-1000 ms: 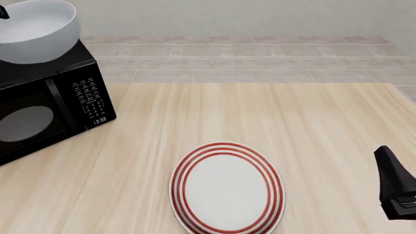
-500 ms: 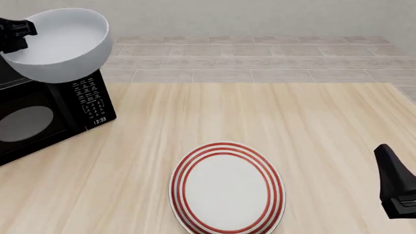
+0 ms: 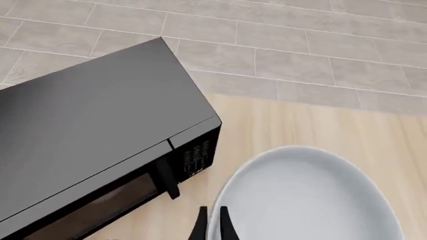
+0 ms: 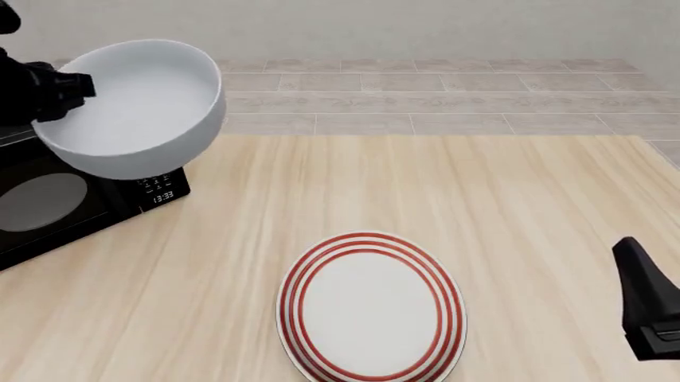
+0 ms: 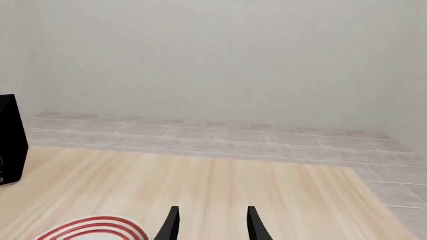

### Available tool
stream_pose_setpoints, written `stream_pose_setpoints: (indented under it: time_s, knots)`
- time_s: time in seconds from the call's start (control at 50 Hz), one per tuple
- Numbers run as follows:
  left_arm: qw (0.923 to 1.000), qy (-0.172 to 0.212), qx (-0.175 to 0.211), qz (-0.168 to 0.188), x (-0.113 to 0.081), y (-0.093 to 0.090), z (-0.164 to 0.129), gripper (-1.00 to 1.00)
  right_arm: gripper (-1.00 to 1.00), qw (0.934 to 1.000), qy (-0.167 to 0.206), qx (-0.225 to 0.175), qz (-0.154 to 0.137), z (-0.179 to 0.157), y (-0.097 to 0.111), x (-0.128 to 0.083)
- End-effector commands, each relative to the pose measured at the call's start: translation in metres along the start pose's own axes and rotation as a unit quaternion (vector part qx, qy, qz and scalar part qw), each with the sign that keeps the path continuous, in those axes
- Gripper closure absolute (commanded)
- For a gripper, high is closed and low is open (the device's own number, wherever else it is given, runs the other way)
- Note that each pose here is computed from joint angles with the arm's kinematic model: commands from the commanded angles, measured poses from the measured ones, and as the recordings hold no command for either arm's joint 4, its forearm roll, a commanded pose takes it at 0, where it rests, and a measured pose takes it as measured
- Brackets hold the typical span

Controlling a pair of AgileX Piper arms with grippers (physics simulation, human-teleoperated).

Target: Pick up the white bowl and put it on the plate.

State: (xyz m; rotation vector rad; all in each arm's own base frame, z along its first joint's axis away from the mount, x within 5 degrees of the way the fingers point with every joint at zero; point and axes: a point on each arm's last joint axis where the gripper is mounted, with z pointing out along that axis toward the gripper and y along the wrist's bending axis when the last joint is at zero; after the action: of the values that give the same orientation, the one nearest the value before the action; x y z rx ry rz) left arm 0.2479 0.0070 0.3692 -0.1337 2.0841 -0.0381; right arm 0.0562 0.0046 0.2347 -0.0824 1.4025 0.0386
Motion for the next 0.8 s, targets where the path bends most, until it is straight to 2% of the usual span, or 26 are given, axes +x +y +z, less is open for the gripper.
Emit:
stream_pose_setpoints:
  time_s: [0.02,0.3,0.58,0.7,0.8]
  knots:
    - [0.9991,-0.007,0.032,0.027,0.02,-0.013,-0.014,1.0,-1.0,1.0,-0.001,0.002,0.001,-0.002,0.0,0.0]
    - [0.9955,-0.003,0.065,0.068,0.053,-0.025,-0.02,1.0,-1.0,1.0,-0.003,0.0,0.001,-0.003,0.0,0.001]
    - [0.9921,-0.003,0.09,0.087,0.07,-0.032,-0.03,1.0,-1.0,1.0,-0.003,0.001,0.001,-0.004,0.0,0.0]
    - [0.9891,-0.002,0.098,0.11,0.084,-0.034,-0.024,1.0,-1.0,1.0,-0.002,0.003,0.0,-0.003,0.0,0.0]
    - [0.9869,-0.007,0.11,0.118,0.088,-0.039,-0.022,1.0,-1.0,1.0,-0.002,0.003,0.0,-0.003,0.0,0.0]
